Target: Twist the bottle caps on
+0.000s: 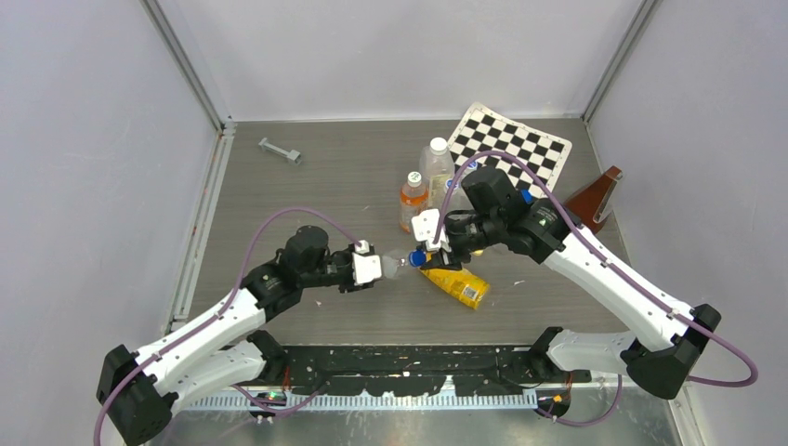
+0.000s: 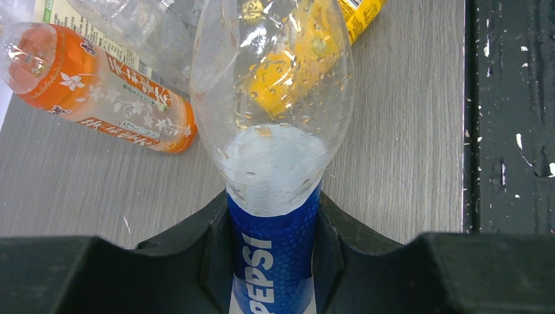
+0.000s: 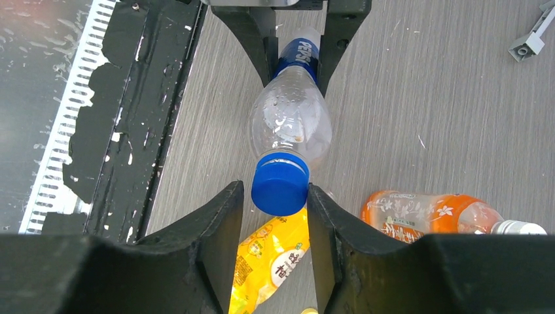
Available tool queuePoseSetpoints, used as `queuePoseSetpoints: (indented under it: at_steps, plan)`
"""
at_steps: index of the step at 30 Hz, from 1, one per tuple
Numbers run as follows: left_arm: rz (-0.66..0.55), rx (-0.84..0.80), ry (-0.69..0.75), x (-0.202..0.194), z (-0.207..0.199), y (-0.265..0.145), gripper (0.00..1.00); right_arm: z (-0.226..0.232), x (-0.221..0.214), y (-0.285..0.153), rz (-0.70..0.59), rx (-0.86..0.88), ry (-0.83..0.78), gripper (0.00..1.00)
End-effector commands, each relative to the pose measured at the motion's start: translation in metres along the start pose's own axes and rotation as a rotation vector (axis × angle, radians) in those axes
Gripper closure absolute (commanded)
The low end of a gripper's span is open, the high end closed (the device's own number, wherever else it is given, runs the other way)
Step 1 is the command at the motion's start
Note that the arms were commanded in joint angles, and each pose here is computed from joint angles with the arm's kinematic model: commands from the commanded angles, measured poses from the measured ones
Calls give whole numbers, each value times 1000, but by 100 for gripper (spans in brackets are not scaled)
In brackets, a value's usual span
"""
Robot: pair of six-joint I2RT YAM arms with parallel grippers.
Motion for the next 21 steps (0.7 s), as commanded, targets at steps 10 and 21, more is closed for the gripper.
queuePoseSetpoints:
  at_steps: [10,21]
  plan:
    - [-73,70,-11,26,18,-3,100,-6,8,10,-24,-9,99,61]
    - [-65,283,31,24,47,-16,100,-18,14,29,-124,-142,657,68]
Point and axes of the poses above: each gripper's point midway between its finger pads, its own y axis out along the fingers, its own z axis along the line the jaws close on, x = y × z, the point moved 2 cm from there along -y, back along the fingers, and after that the axes turned 4 degrees about y, right-handed, at the moved point
